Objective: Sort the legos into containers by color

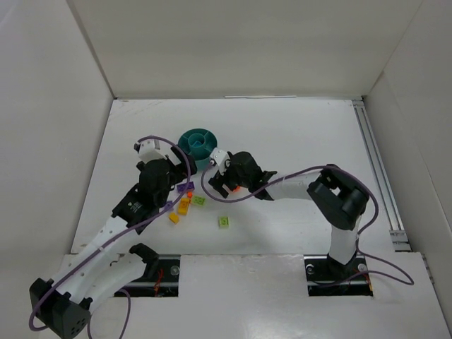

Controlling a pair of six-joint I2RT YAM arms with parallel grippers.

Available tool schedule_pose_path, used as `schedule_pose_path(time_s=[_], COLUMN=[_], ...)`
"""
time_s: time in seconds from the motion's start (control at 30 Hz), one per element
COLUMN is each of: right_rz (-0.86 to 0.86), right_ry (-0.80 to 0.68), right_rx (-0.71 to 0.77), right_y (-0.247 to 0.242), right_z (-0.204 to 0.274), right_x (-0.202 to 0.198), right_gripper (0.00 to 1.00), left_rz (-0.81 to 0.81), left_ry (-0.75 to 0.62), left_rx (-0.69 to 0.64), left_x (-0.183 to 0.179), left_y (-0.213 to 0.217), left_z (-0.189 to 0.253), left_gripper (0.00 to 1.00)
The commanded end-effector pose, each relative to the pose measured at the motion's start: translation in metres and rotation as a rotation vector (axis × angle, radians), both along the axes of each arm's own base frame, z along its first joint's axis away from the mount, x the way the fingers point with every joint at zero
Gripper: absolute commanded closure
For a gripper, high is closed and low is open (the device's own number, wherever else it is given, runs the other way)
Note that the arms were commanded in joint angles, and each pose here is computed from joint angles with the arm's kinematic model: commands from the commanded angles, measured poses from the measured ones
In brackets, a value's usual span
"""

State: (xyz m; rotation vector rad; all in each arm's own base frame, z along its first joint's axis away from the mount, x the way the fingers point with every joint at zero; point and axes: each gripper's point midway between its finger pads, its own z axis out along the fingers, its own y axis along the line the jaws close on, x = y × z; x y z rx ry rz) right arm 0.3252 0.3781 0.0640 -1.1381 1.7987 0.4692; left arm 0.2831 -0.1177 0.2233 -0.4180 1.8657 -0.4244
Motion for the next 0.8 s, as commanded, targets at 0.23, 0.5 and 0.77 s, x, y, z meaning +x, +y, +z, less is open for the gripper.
schedule_pose_path(time_s=[0.23, 0.5, 0.77], right_rz=[-0.129, -0.159, -0.167], right_ry=[0.046, 0.035, 0.007], right_rx=[0.17, 0.162, 0.166], right_y=[0.028, 0.029, 0.024], right_z=[0.006, -0.002, 0.01], right_x=[0.018, 0.027, 0.023], right_gripper=[0.18, 0.42, 0.69], left_rz=[0.042, 0.033, 0.042], left_ry=[-0.036, -0.046, -0.04], left_rx=[-0.058, -0.068, -0.061], left_x=[-0.017, -0.022, -0.022], left_y=[0.015, 0.016, 0.018], left_z=[0.006, -0.002, -0.006], left_gripper=[0.0, 0.0, 0.0])
